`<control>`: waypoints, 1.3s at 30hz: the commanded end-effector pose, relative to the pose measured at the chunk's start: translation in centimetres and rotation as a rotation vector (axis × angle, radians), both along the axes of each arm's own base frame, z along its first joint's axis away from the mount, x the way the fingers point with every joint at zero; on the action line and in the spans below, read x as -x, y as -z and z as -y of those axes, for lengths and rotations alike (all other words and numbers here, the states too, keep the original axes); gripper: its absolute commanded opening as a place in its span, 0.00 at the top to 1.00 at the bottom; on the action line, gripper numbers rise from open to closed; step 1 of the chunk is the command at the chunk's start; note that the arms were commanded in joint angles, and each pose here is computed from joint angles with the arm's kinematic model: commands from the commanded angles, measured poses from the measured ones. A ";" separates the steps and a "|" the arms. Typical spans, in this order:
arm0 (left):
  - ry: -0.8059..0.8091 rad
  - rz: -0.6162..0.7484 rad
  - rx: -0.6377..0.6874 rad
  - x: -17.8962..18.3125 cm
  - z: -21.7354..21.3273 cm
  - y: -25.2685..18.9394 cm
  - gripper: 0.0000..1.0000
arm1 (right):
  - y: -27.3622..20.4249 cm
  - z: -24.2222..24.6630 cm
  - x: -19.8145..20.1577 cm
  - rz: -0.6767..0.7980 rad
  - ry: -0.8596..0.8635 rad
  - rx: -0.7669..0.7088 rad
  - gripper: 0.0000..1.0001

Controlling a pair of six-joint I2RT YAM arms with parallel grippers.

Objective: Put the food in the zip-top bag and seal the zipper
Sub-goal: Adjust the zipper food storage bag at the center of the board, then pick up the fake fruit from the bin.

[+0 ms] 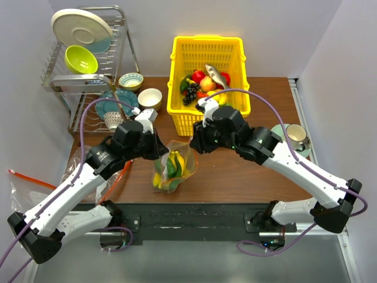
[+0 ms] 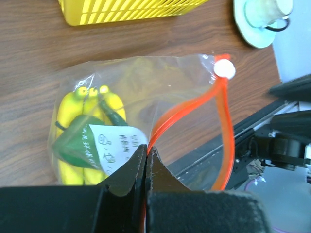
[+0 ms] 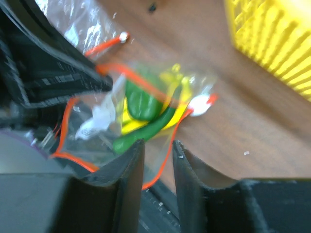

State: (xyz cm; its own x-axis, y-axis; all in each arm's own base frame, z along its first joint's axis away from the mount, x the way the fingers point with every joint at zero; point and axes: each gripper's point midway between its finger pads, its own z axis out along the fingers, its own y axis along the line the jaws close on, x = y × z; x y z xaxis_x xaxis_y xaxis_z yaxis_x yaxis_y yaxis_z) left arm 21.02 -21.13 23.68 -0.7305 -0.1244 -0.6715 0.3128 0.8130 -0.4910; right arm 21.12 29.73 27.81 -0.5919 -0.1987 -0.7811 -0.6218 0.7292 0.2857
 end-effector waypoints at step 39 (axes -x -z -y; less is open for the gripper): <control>-0.098 0.091 -0.009 -0.9 -1.8 -1.1 1.00 | 10.3 11.9 -31.2 -0.017 0.680 0.543 0.37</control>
State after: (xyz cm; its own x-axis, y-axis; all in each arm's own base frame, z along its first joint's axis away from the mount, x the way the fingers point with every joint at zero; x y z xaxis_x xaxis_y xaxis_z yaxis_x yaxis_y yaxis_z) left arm 21.61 -18.87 24.44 -0.6687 -0.2051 -0.7147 0.2384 0.8513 -0.4674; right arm 50.80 19.35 16.99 -0.7502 -0.1384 -0.6465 -0.0484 0.9867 -0.1551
